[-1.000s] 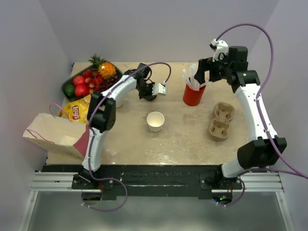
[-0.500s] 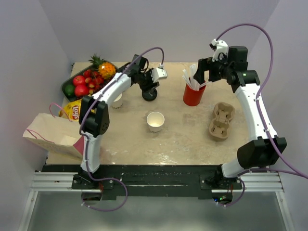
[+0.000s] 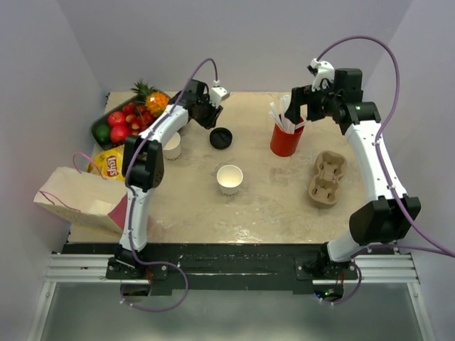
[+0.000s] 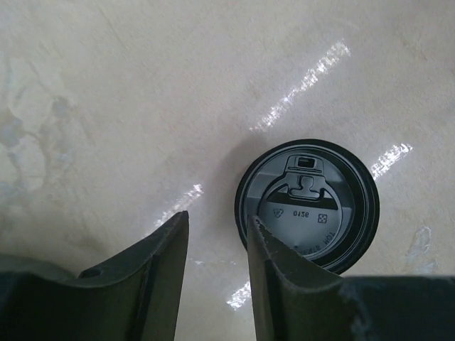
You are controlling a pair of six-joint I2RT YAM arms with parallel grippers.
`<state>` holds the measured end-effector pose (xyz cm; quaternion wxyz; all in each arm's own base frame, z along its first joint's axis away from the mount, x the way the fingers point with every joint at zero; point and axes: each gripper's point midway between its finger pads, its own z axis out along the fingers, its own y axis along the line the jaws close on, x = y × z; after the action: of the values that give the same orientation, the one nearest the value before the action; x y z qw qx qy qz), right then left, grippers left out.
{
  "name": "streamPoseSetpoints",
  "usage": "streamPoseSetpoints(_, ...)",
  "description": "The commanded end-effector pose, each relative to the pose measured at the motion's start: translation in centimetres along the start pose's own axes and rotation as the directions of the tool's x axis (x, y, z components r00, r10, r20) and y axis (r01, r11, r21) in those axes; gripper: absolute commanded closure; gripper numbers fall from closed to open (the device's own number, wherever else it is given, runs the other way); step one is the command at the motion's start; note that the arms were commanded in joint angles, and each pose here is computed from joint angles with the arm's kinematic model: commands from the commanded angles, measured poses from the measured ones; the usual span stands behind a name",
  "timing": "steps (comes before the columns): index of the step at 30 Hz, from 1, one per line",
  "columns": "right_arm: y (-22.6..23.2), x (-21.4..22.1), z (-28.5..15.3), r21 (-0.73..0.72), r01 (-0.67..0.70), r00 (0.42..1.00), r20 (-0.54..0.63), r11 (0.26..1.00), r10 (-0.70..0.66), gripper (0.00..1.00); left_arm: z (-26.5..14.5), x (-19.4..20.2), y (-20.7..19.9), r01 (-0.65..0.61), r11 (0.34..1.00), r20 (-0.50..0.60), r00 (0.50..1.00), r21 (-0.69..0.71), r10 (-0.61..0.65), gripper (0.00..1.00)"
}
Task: Pack the takeout coffee
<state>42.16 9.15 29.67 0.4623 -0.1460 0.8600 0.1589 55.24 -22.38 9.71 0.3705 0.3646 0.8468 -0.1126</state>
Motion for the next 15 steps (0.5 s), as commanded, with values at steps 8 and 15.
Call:
streamPoseSetpoints(8, -0.1, -1.8, -0.9, 0.011, 0.012, 0.998, 0.057, 1.0, -0.013, 0.01, 0.5, 0.2, -0.9, 0.138, 0.988, -0.007, 0.99, 0.072, -0.138, 0.63)
streamPoseSetpoints(15, -0.1, -1.4, -1.0, 0.015, 0.01, 0.999, 0.052, 1.0, -0.011, 0.01, 0.9, 0.8, -1.1, 0.142, 0.987, -0.021, 0.99, 0.077, -0.14, 0.68)
